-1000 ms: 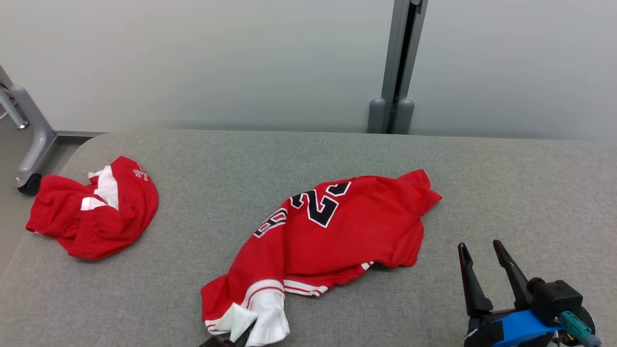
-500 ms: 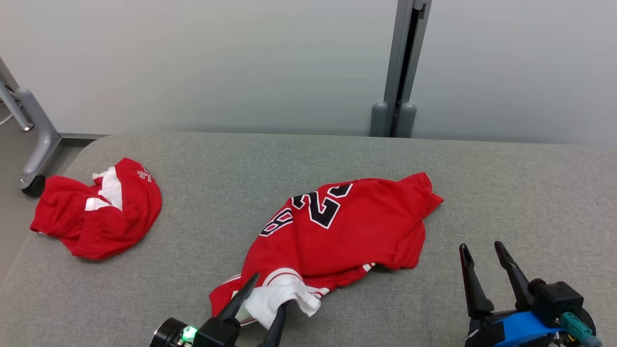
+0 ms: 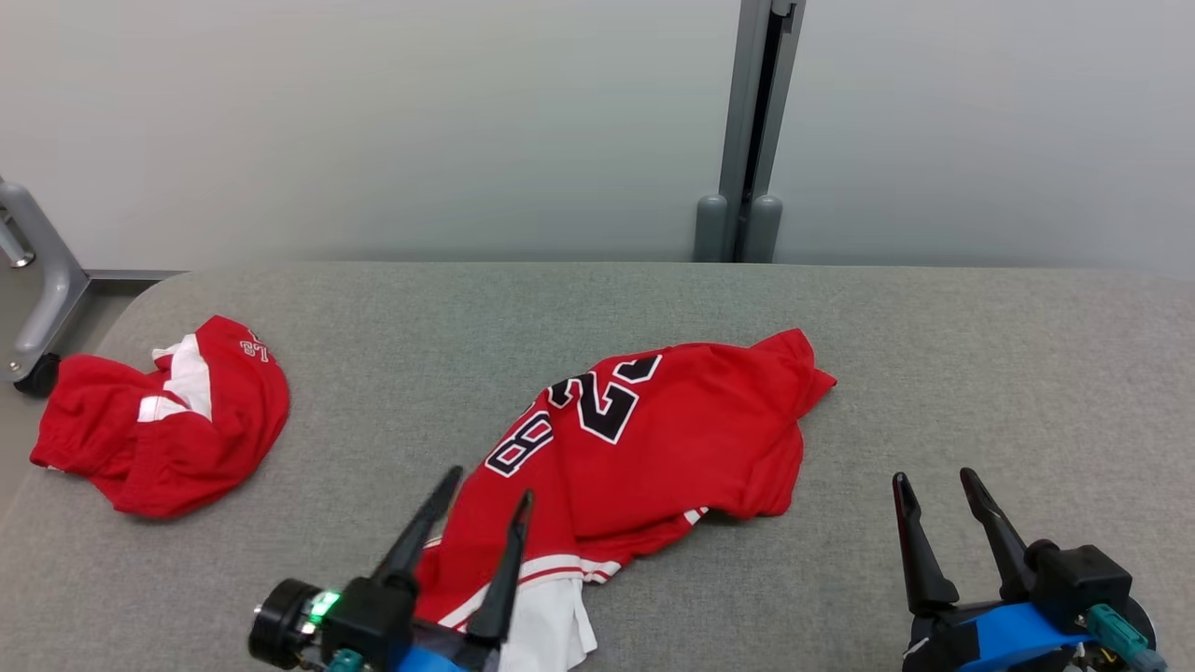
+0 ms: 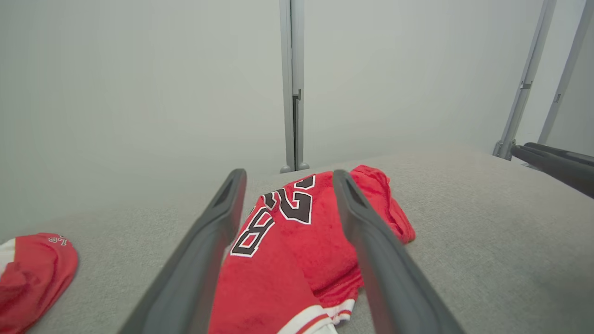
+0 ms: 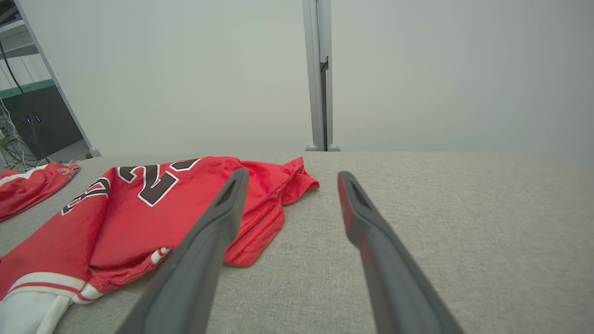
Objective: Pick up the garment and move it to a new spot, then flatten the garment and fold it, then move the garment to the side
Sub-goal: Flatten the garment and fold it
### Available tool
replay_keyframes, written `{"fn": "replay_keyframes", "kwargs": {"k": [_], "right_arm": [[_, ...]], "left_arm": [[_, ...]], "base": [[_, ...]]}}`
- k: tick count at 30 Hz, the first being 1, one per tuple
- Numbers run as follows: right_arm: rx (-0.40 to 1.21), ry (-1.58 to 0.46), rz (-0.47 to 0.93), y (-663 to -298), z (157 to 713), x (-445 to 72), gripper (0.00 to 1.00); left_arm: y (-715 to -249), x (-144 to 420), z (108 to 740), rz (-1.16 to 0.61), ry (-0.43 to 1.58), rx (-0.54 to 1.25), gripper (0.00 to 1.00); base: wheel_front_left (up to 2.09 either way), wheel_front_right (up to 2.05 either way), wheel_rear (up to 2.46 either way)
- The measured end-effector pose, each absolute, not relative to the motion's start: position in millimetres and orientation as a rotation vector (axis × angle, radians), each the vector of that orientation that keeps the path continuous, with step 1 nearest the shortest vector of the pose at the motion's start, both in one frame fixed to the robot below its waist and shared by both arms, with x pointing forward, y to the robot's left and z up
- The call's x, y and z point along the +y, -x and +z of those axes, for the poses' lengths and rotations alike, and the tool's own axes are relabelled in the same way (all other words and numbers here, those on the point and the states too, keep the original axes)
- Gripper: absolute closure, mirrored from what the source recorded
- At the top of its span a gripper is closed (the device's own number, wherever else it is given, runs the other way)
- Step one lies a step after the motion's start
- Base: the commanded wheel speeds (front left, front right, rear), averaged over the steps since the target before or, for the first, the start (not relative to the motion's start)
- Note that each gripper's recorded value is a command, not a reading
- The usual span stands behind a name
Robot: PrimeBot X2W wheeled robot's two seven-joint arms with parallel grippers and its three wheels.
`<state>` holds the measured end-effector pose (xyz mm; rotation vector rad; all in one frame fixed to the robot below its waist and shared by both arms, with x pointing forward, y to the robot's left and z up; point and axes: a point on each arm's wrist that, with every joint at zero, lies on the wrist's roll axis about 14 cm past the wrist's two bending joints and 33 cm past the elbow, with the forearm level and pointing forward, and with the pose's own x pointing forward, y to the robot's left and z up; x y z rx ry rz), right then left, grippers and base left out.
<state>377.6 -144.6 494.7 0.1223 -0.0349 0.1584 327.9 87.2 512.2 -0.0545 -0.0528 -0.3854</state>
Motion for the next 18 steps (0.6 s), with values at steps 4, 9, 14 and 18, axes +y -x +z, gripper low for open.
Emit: {"fn": "replay_keyframes", "kwargs": {"k": [4,9,14,18], "right_arm": [[-0.031,-0.121,0.141,-376,493,-151,0.00],[-0.033,-0.116,0.123,-374,493,-157,0.00],[-0.031,-0.113,0.110,-373,492,-161,0.00],[-0.026,-0.111,0.105,-372,491,-163,0.00]], "left_arm": [[-340,110,518,-0.294,0.071,-0.077,0.00],[-352,149,523,-0.163,0.073,-0.099,0.00],[-355,186,522,-0.043,0.072,-0.098,0.00],[-353,206,522,0.030,0.072,-0.104,0.00]], "base": [[0.00,0.00,0.00],[0.00,0.00,0.00],[0.00,0.00,0.00],[0.00,0.00,0.00]]}}
